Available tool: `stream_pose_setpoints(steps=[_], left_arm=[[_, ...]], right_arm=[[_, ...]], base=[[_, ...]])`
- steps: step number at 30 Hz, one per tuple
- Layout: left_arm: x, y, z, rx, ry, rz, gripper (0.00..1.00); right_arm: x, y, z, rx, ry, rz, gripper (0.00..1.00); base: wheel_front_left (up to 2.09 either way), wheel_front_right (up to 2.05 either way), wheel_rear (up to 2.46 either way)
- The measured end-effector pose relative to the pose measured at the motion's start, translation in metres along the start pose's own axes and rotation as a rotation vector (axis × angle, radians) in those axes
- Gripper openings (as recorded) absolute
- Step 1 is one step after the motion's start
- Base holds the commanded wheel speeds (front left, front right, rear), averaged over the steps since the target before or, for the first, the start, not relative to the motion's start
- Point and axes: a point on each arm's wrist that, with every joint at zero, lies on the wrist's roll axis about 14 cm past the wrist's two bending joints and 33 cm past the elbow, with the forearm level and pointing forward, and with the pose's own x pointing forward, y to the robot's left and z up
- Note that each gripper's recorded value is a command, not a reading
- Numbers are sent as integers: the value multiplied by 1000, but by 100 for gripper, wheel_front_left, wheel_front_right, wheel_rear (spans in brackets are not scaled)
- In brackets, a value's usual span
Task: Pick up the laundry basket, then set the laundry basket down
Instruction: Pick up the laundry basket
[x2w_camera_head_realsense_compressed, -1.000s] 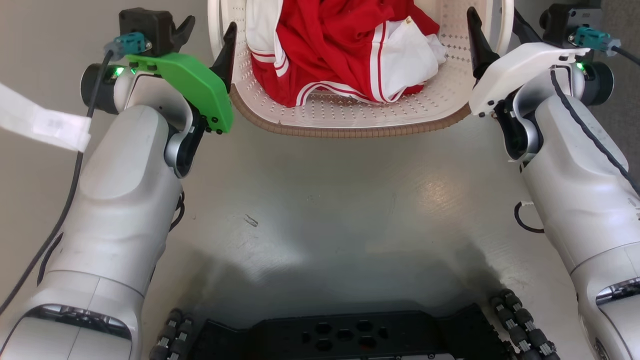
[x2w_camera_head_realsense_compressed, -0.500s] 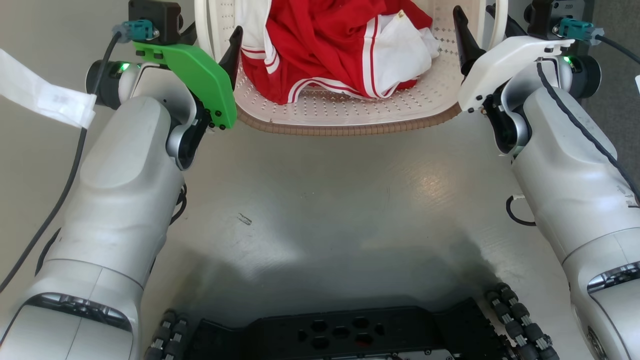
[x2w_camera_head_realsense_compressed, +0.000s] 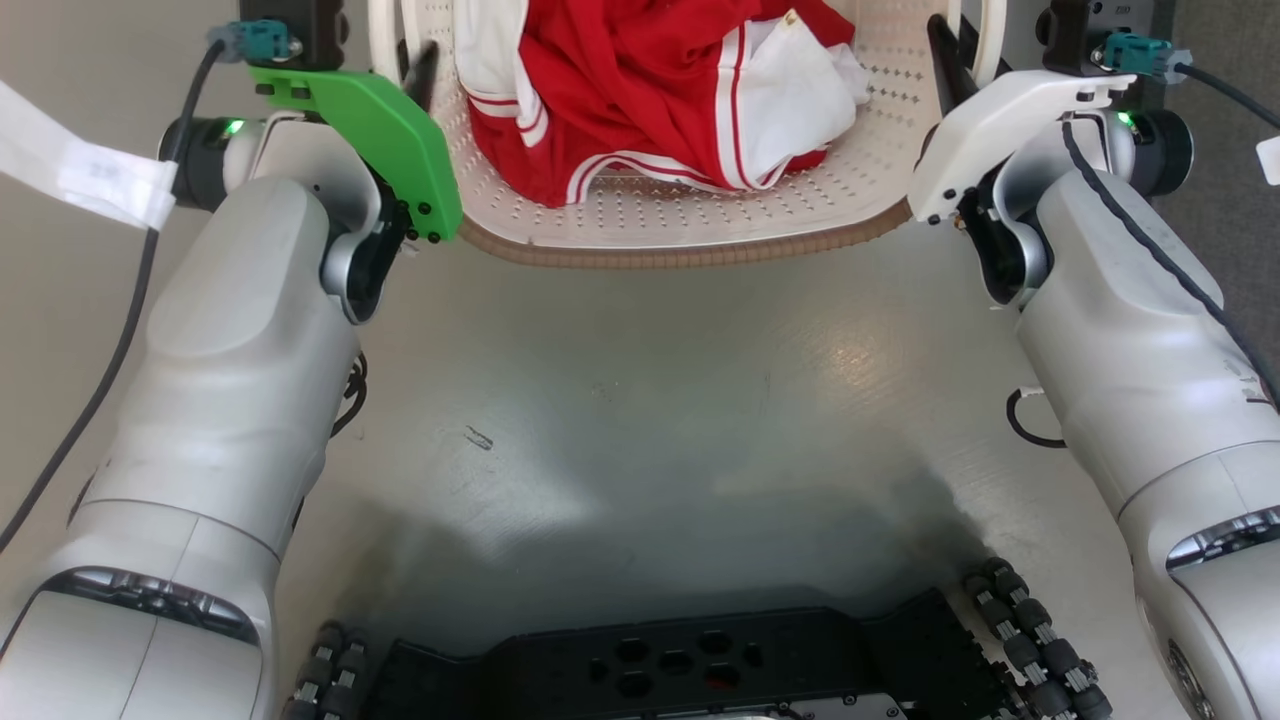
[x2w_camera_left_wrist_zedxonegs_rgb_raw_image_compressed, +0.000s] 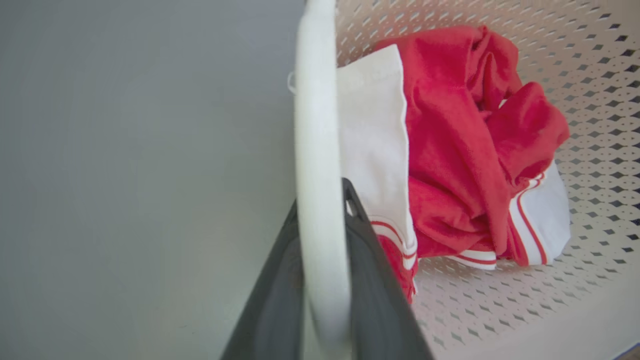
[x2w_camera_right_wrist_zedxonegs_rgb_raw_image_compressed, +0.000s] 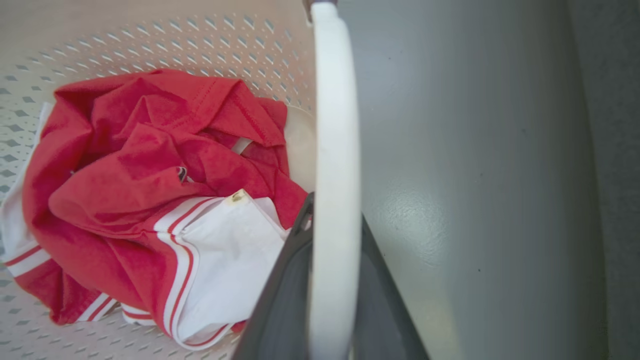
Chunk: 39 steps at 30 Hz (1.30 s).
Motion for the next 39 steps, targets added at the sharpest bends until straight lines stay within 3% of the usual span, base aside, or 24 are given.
stream_pose_setpoints(steps=[13,22,39], left_arm=[[-3,0,4,-29,-11,8,0],[-17,-7,17,14,-37,5,0],[-72,-30,27,3,-79,21,0]], right_arm=[[-2,4,2,6,-3,10,0],[-12,9,17,2,-29,21,0],[-65,24,40,10,-49,50,0]], base=[[0,0,0],[0,0,0],[0,0,0]])
